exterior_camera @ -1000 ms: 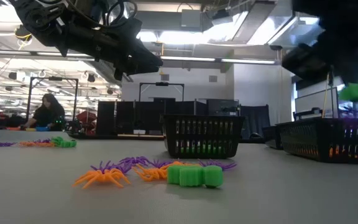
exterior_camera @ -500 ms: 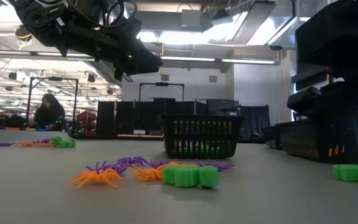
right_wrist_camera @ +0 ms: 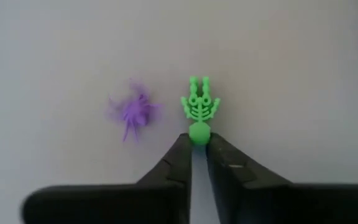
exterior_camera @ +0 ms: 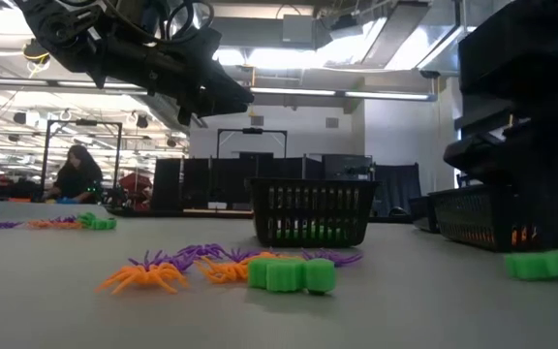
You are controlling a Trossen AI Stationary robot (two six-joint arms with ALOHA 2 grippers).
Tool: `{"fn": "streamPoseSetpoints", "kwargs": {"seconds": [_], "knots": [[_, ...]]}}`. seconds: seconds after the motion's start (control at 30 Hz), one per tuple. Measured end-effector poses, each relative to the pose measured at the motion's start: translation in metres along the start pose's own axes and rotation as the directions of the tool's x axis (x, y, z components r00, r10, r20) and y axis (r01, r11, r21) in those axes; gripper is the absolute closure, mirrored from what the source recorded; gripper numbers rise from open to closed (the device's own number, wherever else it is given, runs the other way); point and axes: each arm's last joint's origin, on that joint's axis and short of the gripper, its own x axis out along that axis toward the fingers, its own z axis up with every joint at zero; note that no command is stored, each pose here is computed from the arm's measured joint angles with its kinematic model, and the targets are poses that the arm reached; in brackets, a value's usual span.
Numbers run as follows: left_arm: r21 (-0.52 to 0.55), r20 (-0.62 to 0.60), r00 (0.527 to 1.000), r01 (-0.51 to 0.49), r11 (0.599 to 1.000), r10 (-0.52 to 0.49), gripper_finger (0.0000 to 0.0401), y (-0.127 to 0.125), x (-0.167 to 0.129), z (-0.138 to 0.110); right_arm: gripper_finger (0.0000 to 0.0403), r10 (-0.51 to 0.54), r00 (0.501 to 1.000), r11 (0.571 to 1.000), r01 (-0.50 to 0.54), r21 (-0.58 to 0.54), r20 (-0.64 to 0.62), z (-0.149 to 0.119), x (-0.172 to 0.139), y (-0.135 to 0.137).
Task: Sort Halloween decoration
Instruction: Put the green skeleton toy into the bottom left bin
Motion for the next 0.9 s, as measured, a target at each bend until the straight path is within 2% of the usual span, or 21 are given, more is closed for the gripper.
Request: {"fn": "streamPoseSetpoints", "kwargs": {"seconds": [0.1,0.33,0.4,0.63,0.8,0.9], "knots": [[0.0,0.0,1.0,0.0,1.0,0.0,0.0266,0.0,0.0,0.0,0.0397,-0.041,0.997,0.999,0.042,-0.012,0.058,0.005,-0.007,-0.001],[0.0,0.0,1.0,0.0,1.0,0.0,0.0266,0.0,0.0,0.0,0.0391,-0.183,0.963,0.982,0.19,-0.02,0.199,0.014,-0.027,-0.003],[0.0,0.0,1.0,0.0,1.0,0.0,0.0266,0.0,0.0,0.0,0.0395,-0.197,0.953,0.979,0.205,-0.01,0.23,0.017,-0.031,-0.004],[0.0,0.0,1.0,0.0,1.0,0.0,0.0266,0.0,0.0,0.0,0.0383,-0.031,0.967,0.999,0.04,-0.032,0.253,0.026,-0.026,-0.004],[0.0,0.0,1.0,0.0,1.0,0.0,0.0266,0.0,0.0,0.0,0.0342,0.031,0.972,0.998,-0.019,-0.051,0.233,0.025,-0.014,-0.001],[0.0,0.0,1.0,0.0,1.0,0.0,0.0266,0.0,0.0,0.0,0.0314,0.028,0.976,0.999,-0.017,-0.051,0.216,0.023,-0.004,-0.002]]}}
